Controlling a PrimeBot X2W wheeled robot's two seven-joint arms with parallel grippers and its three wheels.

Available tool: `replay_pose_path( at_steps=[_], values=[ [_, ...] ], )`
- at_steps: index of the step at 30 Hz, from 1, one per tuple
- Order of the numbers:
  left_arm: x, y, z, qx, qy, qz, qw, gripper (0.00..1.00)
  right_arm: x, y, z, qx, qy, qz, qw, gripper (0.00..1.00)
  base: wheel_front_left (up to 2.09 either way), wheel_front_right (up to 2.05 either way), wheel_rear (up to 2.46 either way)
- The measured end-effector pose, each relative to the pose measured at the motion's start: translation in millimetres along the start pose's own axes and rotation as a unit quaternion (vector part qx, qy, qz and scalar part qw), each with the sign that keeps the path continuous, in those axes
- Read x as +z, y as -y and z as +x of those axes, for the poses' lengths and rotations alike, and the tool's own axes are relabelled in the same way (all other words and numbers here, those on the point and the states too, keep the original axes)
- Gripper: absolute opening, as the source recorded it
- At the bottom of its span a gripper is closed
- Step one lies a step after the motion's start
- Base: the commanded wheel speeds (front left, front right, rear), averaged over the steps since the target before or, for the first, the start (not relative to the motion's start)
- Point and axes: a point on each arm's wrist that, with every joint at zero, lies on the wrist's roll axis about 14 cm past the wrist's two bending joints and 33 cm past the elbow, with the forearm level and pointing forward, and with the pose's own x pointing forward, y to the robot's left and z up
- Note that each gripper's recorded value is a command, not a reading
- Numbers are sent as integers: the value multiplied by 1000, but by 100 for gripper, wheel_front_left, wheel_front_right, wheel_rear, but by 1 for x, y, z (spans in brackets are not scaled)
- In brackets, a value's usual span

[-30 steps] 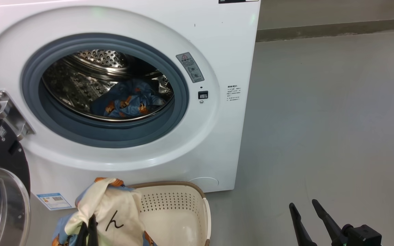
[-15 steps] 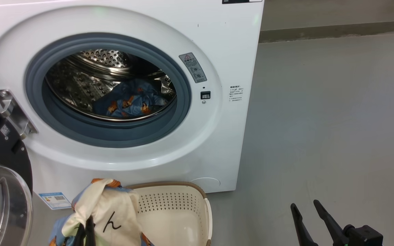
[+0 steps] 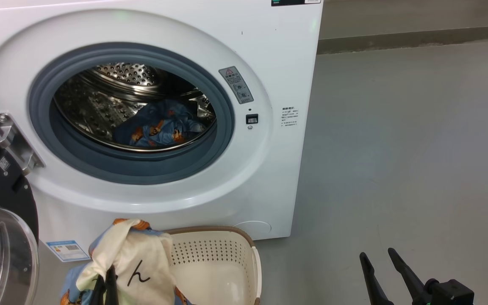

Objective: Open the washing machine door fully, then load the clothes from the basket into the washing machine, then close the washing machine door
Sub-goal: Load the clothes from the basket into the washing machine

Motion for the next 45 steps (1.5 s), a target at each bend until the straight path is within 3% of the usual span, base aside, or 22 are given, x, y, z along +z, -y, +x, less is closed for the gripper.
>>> replay_pose_path(
  at_steps=[17, 27, 35, 45],
  values=[
    [6, 1, 1, -1, 10, -1, 1000, 0, -1, 0, 0, 0, -1, 1, 1000, 100, 0, 0, 0],
    [17, 18, 9, -35, 27, 1, 999, 0, -4, 2, -1, -7, -6, 4, 1000, 100, 0, 0, 0],
    [37, 35, 44, -70, 64, 0, 995, 0, -11, 4, -2, -16, -16, 12, 1000, 100, 0, 0, 0],
    [43, 29, 114, -69, 78, 25, 994, 0, -15, 8, 10, -26, -21, 26, 999, 100, 0, 0, 0]
  ],
)
